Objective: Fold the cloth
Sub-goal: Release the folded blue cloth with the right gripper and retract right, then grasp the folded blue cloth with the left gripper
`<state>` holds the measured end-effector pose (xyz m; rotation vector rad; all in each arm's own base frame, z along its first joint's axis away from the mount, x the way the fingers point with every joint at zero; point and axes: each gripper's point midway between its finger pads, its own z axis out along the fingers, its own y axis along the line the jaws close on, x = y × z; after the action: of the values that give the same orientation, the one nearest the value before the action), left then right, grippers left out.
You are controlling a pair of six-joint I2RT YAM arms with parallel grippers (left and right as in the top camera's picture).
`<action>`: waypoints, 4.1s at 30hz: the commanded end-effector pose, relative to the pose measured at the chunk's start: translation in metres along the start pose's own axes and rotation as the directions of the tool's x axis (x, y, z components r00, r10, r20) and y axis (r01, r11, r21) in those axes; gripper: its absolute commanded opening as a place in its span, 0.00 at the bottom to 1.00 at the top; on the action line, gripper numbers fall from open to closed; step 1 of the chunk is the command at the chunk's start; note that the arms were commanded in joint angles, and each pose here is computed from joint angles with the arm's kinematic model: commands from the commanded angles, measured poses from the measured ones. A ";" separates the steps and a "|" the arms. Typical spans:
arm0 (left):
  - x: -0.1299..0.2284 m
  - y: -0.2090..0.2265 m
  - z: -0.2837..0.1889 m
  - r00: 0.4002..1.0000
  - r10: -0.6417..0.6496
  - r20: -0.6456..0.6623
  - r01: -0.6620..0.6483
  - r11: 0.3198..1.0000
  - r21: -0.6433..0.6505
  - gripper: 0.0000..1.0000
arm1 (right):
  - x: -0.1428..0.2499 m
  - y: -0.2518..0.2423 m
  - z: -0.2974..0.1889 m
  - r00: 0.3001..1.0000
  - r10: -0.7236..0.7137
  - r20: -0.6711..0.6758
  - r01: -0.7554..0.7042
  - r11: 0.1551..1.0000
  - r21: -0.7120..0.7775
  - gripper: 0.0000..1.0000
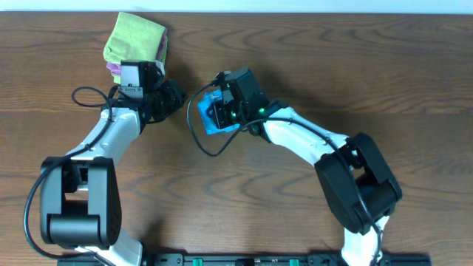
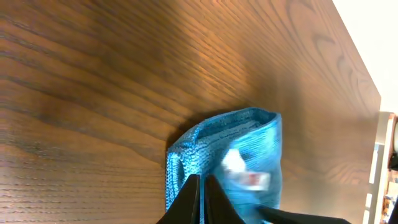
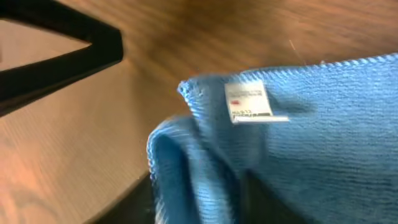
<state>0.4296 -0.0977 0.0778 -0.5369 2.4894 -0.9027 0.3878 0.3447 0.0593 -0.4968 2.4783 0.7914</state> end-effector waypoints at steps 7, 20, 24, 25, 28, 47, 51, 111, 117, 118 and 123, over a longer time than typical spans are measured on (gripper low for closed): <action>-0.016 -0.005 -0.014 0.999 0.017 0.039 -0.018 1.000 0.024 0.06 | -0.021 0.028 -0.004 0.999 -0.033 0.026 0.035 0.996 -0.079 0.59; 0.000 0.000 -0.020 0.997 -0.046 -0.058 0.049 0.997 0.061 0.45 | -0.059 -0.014 -0.043 0.997 0.055 0.047 -0.056 0.998 0.010 0.99; 0.013 0.000 -0.021 0.990 -0.074 -0.118 0.082 0.994 0.067 0.63 | -0.064 -0.038 -0.076 0.995 0.086 0.042 -0.088 0.995 0.052 0.99; 0.016 0.000 -0.022 0.988 -0.081 -0.132 0.090 0.993 0.069 0.65 | -0.063 -0.043 -0.086 0.997 0.074 0.036 -0.077 0.995 0.064 0.99; 0.026 0.006 -0.023 0.979 -0.113 -0.171 0.122 0.992 0.040 0.68 | -0.054 -0.053 -0.127 1.000 0.020 -0.013 -0.019 0.997 0.071 0.96; 0.084 0.034 -0.023 0.918 -0.227 -0.325 0.225 0.973 -0.044 0.73 | 0.076 -0.130 -0.298 0.960 0.169 0.224 -0.210 0.963 0.172 0.99; 0.101 0.037 -0.019 0.894 -0.270 -0.358 0.281 0.959 -0.021 0.74 | 0.108 -0.127 -0.302 0.941 0.186 0.284 -0.245 0.951 0.188 0.99; 0.146 0.060 0.120 0.910 -0.256 -0.327 0.279 0.960 0.025 0.53 | 0.125 -0.120 -0.306 0.912 0.223 0.343 -0.300 0.934 0.191 0.99; 0.137 0.064 0.123 0.937 -0.211 -0.279 0.227 0.974 0.026 0.33 | 0.125 -0.120 -0.306 0.912 0.223 0.343 -0.300 0.934 0.191 0.99; 0.137 0.063 0.123 0.940 -0.200 -0.277 0.217 0.976 0.029 0.30 | 0.125 -0.120 -0.306 0.912 0.223 0.343 -0.300 0.934 0.191 0.99; 0.132 0.058 0.124 0.958 -0.124 -0.260 0.146 0.987 0.070 0.12 | 0.125 -0.120 -0.306 0.912 0.223 0.343 -0.300 0.934 0.191 0.99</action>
<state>0.3991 -0.2123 -0.0034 -0.4166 2.4855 -1.4819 0.2405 0.0404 0.1576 0.0421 2.3186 0.5769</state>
